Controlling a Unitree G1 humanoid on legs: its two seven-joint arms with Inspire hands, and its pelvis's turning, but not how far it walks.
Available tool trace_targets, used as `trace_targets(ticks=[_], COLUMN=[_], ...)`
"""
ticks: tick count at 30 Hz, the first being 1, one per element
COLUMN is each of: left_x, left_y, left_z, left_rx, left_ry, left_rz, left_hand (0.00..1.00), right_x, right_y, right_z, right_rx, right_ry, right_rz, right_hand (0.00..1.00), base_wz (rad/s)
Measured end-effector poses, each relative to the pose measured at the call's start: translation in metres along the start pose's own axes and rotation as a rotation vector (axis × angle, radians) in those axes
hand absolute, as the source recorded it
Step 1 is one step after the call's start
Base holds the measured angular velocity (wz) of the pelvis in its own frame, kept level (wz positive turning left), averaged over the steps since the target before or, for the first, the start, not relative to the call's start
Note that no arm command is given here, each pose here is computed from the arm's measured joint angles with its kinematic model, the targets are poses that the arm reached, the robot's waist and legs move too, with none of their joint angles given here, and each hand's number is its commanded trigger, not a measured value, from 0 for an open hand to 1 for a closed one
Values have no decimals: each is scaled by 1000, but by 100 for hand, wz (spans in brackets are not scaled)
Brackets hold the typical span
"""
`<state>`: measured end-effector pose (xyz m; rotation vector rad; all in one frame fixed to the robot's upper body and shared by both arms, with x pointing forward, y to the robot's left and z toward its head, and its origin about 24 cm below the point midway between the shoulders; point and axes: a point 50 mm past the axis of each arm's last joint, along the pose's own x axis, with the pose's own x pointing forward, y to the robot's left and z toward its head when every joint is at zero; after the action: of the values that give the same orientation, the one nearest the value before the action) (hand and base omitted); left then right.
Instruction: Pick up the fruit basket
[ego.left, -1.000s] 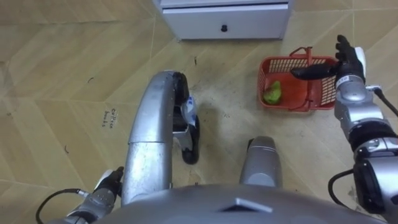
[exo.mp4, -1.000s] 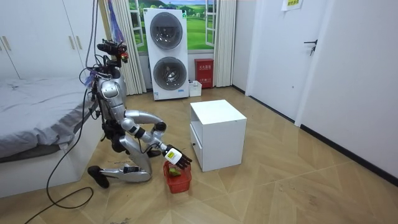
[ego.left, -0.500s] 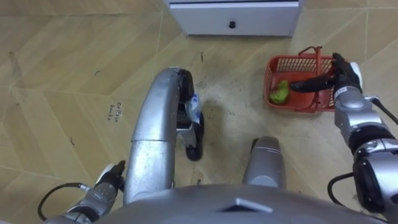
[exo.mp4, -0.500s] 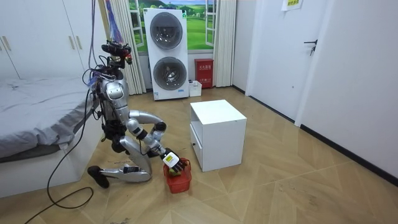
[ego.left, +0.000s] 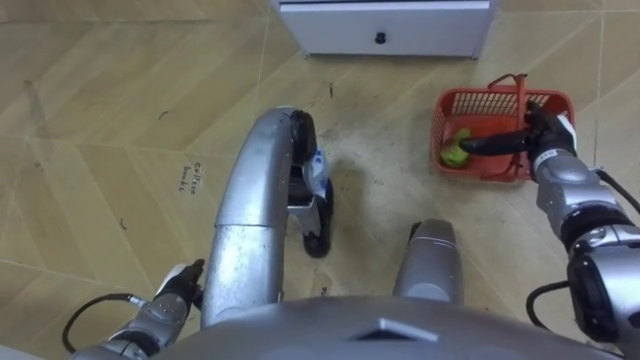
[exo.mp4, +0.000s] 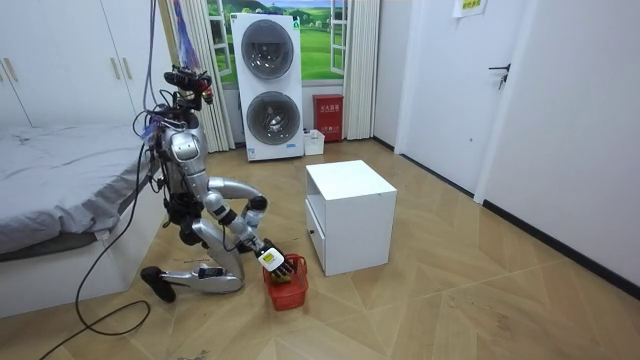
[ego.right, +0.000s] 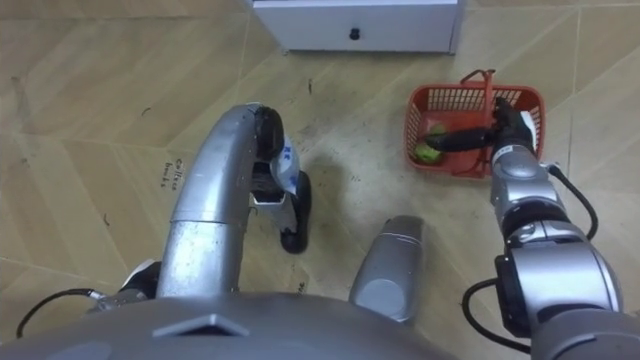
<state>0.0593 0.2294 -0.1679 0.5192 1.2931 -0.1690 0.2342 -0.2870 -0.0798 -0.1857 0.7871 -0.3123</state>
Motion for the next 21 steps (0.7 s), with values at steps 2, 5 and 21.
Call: trace_targets(ticks=[2, 5, 21], left_x=[0, 1, 4], left_y=[-1, 0, -6], left_z=[1, 6, 29], left_rx=[0, 1, -2], left_ry=[-3, -14, -41], left_rz=[-10, -21, -62], left_hand=[0, 0, 0], right_x=[0, 0, -1], right_y=[-1, -4, -6], right_z=[0, 0, -17], right_rx=[17, 23, 29], right_ry=[1, 4, 77], right_rz=[8, 15, 22], right_hand=[100, 100, 100], base_wz=[0, 0, 0])
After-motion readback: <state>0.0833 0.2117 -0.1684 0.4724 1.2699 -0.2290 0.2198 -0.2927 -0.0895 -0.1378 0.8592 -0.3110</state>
